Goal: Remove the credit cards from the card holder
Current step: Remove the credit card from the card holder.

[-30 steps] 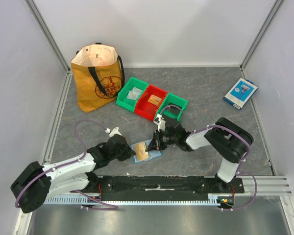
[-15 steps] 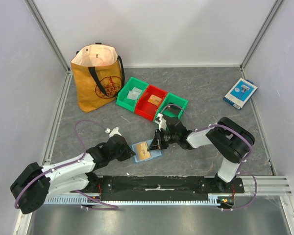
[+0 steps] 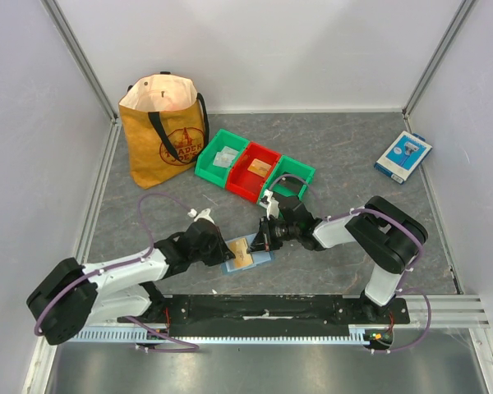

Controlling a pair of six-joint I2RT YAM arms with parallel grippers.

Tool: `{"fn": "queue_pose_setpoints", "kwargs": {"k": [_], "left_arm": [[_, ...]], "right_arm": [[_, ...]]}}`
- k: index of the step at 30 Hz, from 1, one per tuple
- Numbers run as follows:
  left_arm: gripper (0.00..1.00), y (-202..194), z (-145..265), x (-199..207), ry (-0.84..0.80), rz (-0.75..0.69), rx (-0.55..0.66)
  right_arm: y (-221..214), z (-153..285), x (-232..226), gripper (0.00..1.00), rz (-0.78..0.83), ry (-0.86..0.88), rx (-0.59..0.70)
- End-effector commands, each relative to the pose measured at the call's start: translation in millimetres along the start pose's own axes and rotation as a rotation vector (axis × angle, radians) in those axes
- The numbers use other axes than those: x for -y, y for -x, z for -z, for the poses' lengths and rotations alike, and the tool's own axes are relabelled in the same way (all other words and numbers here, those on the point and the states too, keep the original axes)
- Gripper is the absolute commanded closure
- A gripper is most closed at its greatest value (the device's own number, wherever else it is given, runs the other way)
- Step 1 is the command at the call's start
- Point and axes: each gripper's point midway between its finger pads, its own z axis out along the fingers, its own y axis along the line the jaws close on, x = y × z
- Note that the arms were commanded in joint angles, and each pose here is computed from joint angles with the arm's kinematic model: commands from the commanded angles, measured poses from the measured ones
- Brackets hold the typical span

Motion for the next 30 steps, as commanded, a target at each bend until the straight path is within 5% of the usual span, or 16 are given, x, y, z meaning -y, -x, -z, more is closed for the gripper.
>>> {"fn": "queue_pose_setpoints", "kwargs": {"k": [1, 7, 30], "left_arm": [[0.96, -2, -5, -3, 0.026, -0.026, -0.020], [0.98, -10, -4, -27, 0.096, 0.012, -0.024], [0.98, -14, -3, -37, 0.124, 0.021, -0.023]], "right_arm": [[1, 0, 10, 0.99, 0.000, -0.044, 0.002], [-2, 1, 11, 0.88, -0.011, -0.041, 0.004], [0, 4, 7, 0.80, -0.066, 0.021, 0.045]]}}
